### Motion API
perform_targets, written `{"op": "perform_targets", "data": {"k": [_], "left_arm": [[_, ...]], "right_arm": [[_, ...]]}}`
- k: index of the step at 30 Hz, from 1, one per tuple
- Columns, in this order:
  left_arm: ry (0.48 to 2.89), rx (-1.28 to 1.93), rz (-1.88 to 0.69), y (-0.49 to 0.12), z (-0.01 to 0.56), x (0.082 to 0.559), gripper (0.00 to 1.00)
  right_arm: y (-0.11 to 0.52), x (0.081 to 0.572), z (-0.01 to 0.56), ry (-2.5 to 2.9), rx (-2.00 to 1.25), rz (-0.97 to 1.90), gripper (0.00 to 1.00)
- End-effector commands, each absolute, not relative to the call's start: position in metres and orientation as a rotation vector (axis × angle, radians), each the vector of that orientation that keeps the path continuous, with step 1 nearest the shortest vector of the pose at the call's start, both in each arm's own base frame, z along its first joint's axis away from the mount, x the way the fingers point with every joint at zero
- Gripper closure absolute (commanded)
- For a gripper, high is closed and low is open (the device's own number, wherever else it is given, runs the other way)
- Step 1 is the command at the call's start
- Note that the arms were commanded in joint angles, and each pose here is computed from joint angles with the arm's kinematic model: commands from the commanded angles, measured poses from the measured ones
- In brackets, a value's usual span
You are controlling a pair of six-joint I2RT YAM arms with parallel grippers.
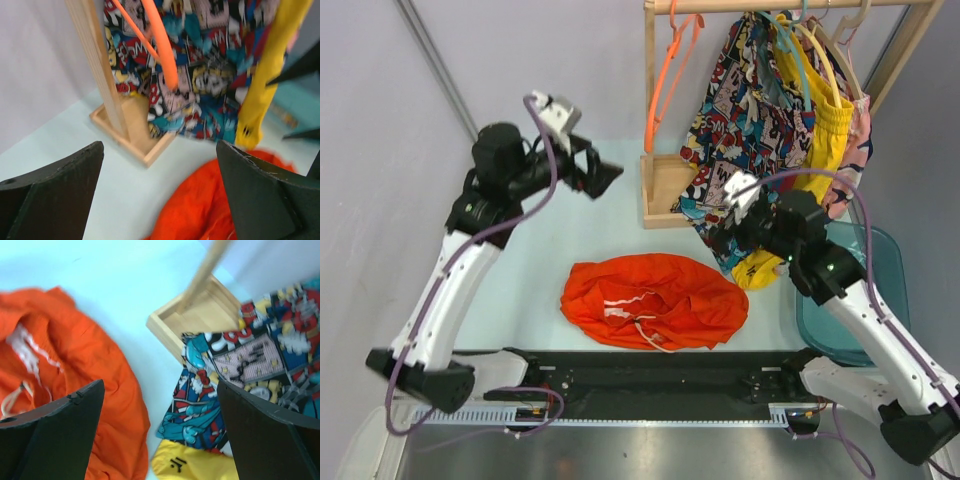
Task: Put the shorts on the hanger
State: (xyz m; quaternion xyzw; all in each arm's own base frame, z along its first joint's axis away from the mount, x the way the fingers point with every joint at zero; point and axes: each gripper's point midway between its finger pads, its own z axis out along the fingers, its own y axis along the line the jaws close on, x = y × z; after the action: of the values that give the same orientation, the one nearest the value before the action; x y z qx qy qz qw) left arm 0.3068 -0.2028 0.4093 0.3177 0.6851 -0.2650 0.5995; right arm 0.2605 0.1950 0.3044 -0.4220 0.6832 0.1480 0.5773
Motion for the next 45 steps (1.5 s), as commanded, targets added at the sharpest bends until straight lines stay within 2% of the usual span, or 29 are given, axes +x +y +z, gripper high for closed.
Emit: {"op": "perform_targets", "data": {"k": [1, 5, 10, 16, 22, 28, 34, 40, 43, 45], "left_arm": [[1.565, 0.434, -0.777, -0.226, 0.461, 0.343, 0.01], [1.535, 0.426, -0.870, -0.257, 0.478, 0.355, 0.02], [1.506, 0.379, -0.822, -0.277, 0.489, 0.373, 0.03], [1.565, 0.258, -0.674, -0.278, 0.478, 0.413, 0.13], [1.606, 0.282, -0.638, -0.295, 0.468, 0.428, 0.24], [1.621, 0.331, -0.676, -0.310, 0.464, 0.428, 0.43], [1.532, 0.322, -0.705, -0.311, 0.492, 0.424, 0.62], [1.455, 0.325, -0.704, -0.309, 0.520, 0.421, 0.92], [1.414, 0.323, -0.714, -0.306, 0.535, 0.415, 1.00], [1.401, 0.322, -0.715, -0.304, 0.540, 0.412, 1.00]], "right_arm": [[0.182, 0.284, 0.348, 1.649, -0.651, 0.488, 0.00], [0.164, 0.297, 0.359, 1.668, -0.538, 0.503, 0.00], [0.147, 0.301, 0.367, 1.660, -0.486, 0.497, 0.00], [0.145, 0.298, 0.371, 1.652, -0.477, 0.523, 0.00], [0.147, 0.299, 0.373, 1.642, -0.486, 0.533, 0.00], [0.145, 0.299, 0.373, 1.639, -0.491, 0.519, 0.00], [0.144, 0.300, 0.372, 1.641, -0.495, 0.518, 0.00], [0.144, 0.300, 0.370, 1.648, -0.496, 0.520, 0.00], [0.145, 0.299, 0.372, 1.640, -0.499, 0.519, 0.00], [0.144, 0.300, 0.372, 1.640, -0.497, 0.518, 0.00]]}}
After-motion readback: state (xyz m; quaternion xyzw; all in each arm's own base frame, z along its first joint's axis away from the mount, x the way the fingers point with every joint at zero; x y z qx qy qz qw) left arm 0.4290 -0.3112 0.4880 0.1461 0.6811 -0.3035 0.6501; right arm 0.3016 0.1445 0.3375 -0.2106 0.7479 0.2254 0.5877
